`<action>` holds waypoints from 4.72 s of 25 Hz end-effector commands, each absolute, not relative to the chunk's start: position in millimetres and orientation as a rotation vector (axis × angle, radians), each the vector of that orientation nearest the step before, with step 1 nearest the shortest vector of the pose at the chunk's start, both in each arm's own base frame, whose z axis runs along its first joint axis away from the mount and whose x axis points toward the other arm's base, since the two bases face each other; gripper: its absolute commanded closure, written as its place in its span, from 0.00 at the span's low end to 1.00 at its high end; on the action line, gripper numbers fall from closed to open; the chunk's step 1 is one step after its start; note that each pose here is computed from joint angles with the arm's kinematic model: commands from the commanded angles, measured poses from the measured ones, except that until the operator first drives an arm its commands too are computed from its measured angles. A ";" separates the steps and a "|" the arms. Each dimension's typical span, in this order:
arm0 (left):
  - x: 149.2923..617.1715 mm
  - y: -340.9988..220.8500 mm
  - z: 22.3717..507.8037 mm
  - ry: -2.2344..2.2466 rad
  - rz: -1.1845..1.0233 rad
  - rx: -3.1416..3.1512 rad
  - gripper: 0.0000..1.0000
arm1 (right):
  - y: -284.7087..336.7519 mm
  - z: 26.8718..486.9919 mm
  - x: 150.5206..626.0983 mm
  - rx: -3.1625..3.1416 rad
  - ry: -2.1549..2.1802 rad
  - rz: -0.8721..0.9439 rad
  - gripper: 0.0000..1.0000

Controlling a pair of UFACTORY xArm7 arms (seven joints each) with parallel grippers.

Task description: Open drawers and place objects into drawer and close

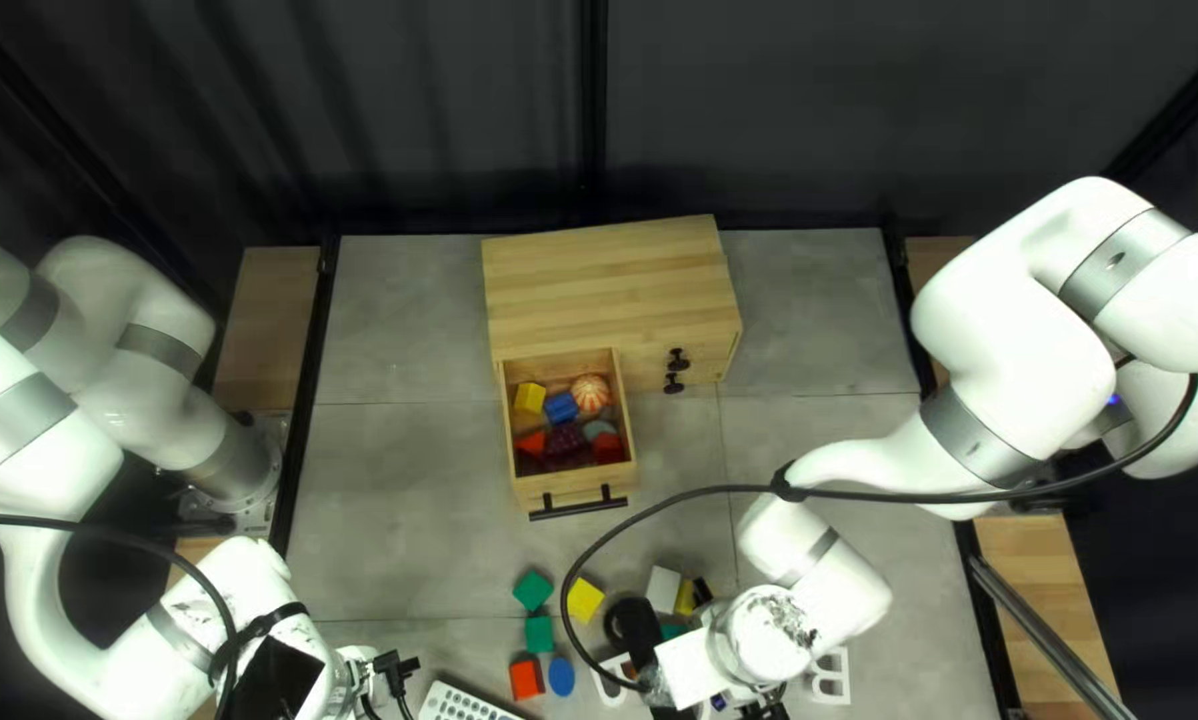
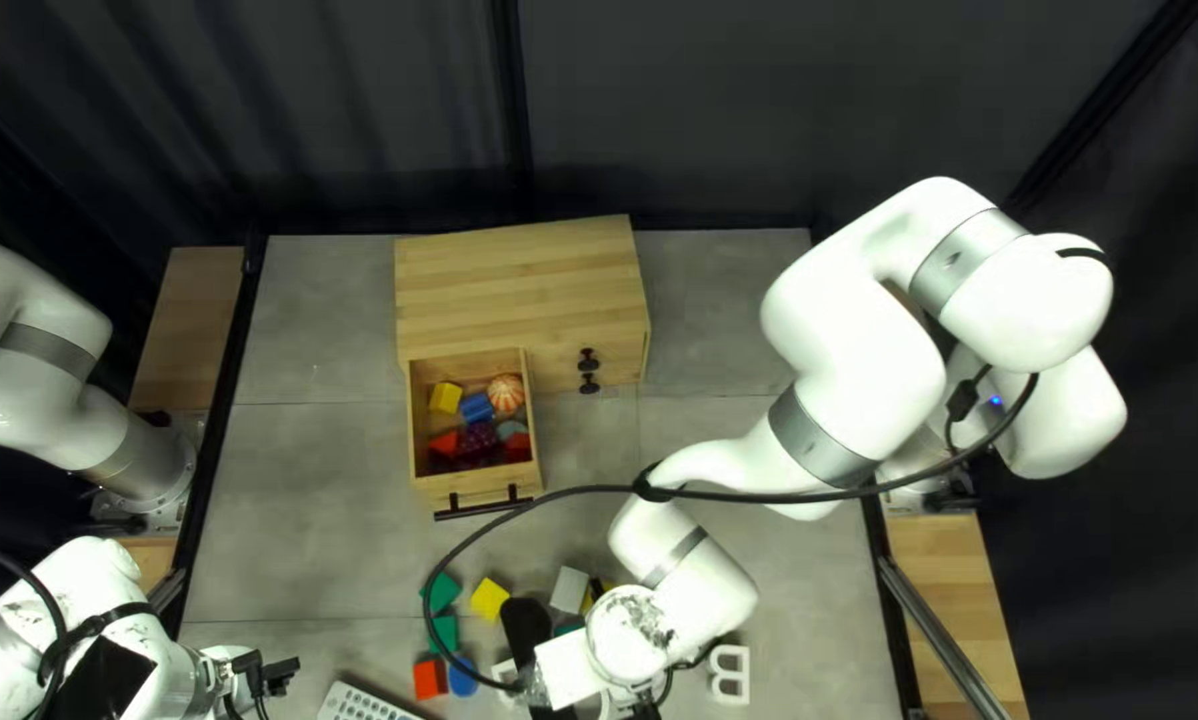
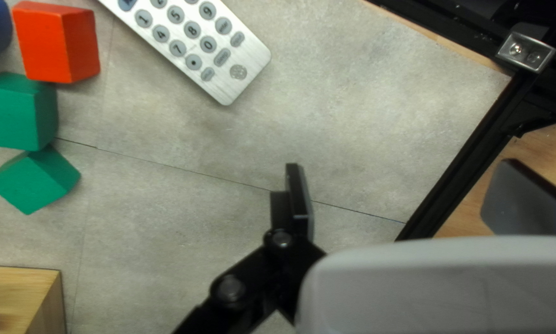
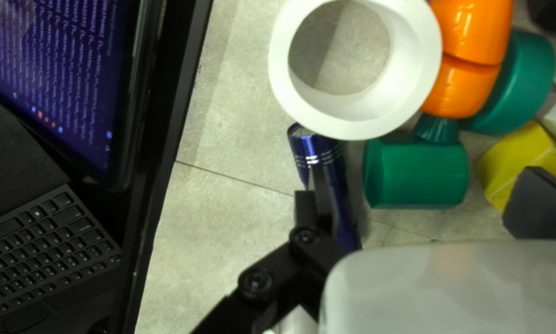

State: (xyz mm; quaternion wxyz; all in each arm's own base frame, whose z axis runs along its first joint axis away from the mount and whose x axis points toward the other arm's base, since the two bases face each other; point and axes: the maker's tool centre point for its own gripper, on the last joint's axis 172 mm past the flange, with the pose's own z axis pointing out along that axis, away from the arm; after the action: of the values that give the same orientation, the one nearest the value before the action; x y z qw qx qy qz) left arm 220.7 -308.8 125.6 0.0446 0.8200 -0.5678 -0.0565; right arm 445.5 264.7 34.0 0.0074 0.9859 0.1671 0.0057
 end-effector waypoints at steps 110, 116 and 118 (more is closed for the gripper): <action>220.7 -308.8 125.6 -1.735 -0.173 2.505 0.00 | 184.8 37.1 434.2 2.829 -0.878 0.279 0.00; 220.7 -308.8 125.6 -1.735 -0.173 2.505 0.00 | 190.5 45.0 445.0 2.879 -0.714 0.313 0.00; 220.7 -308.8 125.6 -1.735 -0.173 2.505 0.00 | 193.1 46.1 447.5 2.900 -0.655 0.312 0.00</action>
State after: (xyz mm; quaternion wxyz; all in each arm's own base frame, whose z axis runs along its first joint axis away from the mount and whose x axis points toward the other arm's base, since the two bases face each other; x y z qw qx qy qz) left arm 220.7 -308.8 125.6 0.0446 0.8200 -0.5678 -0.0565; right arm 443.3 190.2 44.0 0.0797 0.9614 -0.2421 0.1037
